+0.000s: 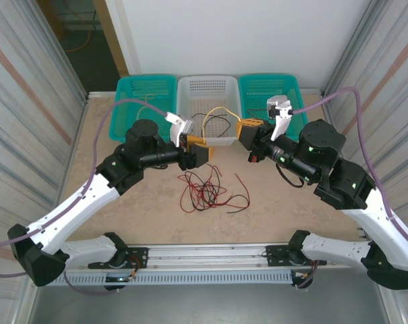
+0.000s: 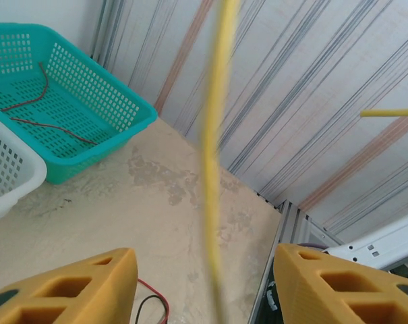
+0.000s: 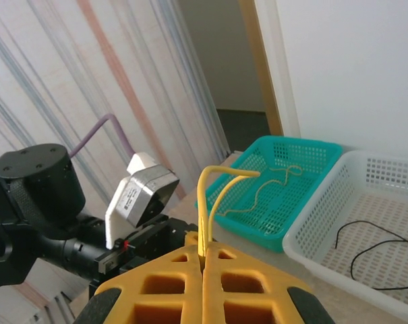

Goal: Untangle the cables

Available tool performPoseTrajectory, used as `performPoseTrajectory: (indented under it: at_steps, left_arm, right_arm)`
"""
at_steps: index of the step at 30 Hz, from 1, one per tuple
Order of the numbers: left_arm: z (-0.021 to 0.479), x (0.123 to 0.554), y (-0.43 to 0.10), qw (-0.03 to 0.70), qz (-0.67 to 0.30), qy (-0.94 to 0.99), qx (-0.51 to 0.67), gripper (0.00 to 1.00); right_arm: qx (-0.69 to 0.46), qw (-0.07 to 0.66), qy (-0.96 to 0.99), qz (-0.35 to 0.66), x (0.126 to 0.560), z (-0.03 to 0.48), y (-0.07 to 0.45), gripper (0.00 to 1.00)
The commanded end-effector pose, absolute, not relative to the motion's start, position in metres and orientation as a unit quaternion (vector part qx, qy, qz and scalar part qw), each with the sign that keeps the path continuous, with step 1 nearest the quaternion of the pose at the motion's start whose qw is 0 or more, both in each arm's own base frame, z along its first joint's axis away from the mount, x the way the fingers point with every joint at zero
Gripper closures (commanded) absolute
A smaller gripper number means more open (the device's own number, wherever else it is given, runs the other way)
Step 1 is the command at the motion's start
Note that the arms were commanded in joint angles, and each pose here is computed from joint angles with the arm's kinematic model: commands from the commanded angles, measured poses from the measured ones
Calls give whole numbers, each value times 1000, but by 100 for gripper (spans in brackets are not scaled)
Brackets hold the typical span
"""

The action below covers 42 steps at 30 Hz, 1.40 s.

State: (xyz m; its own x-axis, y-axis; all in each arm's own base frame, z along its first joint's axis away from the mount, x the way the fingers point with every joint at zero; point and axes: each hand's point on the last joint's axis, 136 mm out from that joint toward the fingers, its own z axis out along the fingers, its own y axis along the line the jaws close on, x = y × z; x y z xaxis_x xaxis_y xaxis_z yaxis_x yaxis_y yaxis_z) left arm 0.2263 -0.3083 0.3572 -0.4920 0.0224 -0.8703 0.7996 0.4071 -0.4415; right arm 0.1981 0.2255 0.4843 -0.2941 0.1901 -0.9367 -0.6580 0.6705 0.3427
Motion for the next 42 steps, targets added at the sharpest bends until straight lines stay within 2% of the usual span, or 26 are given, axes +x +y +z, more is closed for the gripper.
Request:
performPoseTrajectory:
  at_steps: [1, 6, 10, 17, 21, 29, 32, 37, 39, 42]
  left_arm:
    - [371, 221, -310, 435, -472, 705, 303, 50]
    - [370, 220, -309, 435, -472, 705, 303, 73]
    - [372, 218, -307, 438, -473, 701, 305, 78]
    - [375, 220, -305, 446, -470, 702, 296, 96]
    - [375, 224, -302, 451, -465, 704, 289, 100]
    - [374, 246, -283, 469, -430, 730, 248, 100]
    - [376, 260, -268, 482, -405, 744, 223, 100]
    - [378, 286, -238, 498, -359, 770, 172, 100]
    - [381, 296, -226, 507, -344, 775, 154, 100]
    - [386, 308, -211, 521, -330, 776, 132, 100]
  right_arm:
    - [-149, 582, 698, 391, 196, 496, 220, 100]
    - [-145, 582, 698, 391, 196, 496, 218, 100]
    - [-144, 581, 699, 391, 196, 494, 218, 100]
    - [-139, 579, 702, 391, 197, 491, 217, 100]
    - [-128, 580, 706, 386, 199, 487, 213, 99]
    - [-103, 583, 714, 374, 200, 479, 199, 59]
    - [-95, 581, 721, 367, 201, 472, 193, 48]
    - [-79, 572, 737, 351, 204, 455, 185, 41]
    - [-73, 567, 743, 348, 204, 449, 183, 35]
    - [-66, 560, 750, 346, 204, 441, 182, 34]
